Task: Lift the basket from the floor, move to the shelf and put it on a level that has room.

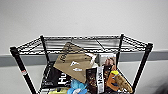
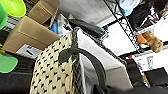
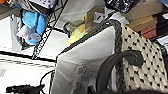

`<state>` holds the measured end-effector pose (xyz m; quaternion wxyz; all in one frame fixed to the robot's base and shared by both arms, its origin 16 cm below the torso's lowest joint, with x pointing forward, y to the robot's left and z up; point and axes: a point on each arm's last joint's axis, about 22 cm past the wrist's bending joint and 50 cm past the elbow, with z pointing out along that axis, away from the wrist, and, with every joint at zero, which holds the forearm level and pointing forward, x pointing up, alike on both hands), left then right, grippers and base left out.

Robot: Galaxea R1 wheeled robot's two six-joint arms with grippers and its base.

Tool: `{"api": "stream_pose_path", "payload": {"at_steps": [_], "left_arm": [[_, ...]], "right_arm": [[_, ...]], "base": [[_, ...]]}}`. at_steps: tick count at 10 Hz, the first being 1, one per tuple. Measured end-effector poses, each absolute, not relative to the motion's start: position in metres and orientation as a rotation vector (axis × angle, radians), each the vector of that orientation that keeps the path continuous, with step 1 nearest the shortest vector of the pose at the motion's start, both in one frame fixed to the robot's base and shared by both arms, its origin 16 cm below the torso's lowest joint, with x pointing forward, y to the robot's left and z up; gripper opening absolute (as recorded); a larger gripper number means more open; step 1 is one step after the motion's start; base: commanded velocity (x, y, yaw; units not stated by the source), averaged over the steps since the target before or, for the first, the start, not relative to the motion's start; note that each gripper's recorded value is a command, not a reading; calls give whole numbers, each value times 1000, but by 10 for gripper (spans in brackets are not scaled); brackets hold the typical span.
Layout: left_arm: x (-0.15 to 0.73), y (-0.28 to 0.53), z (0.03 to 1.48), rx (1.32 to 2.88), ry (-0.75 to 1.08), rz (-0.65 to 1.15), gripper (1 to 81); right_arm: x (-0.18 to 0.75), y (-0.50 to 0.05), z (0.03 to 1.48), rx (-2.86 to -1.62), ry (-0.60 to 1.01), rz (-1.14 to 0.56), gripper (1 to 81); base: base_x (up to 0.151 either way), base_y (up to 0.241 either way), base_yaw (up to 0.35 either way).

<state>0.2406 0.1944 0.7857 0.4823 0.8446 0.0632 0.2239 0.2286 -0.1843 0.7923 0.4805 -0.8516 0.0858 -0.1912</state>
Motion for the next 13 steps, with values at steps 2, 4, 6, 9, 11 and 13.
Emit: {"api": "stream_pose_path", "payload": {"at_steps": [2,4,6,9,11,13], "left_arm": [[239,186,818,2008,121,556,10],[239,186,845,1980,94,575,10],[244,184,873,1944,70,600,10],[245,183,909,1907,44,624,10],[239,179,924,1885,28,624,10],[234,180,942,1870,8,634,10]], "right_arm": [[230,-190,809,-2068,197,-481,10],[228,-186,829,-2043,179,-483,10],[234,-184,855,-2013,151,-505,10],[234,-179,892,-1971,113,-527,10],[229,-180,912,-1955,98,-530,10],[228,-180,924,-1945,84,-536,10]], "base": [[0,0,0],[0,0,0],[0,0,0],[0,0,0],[0,0,0],[0,0,0]]}}
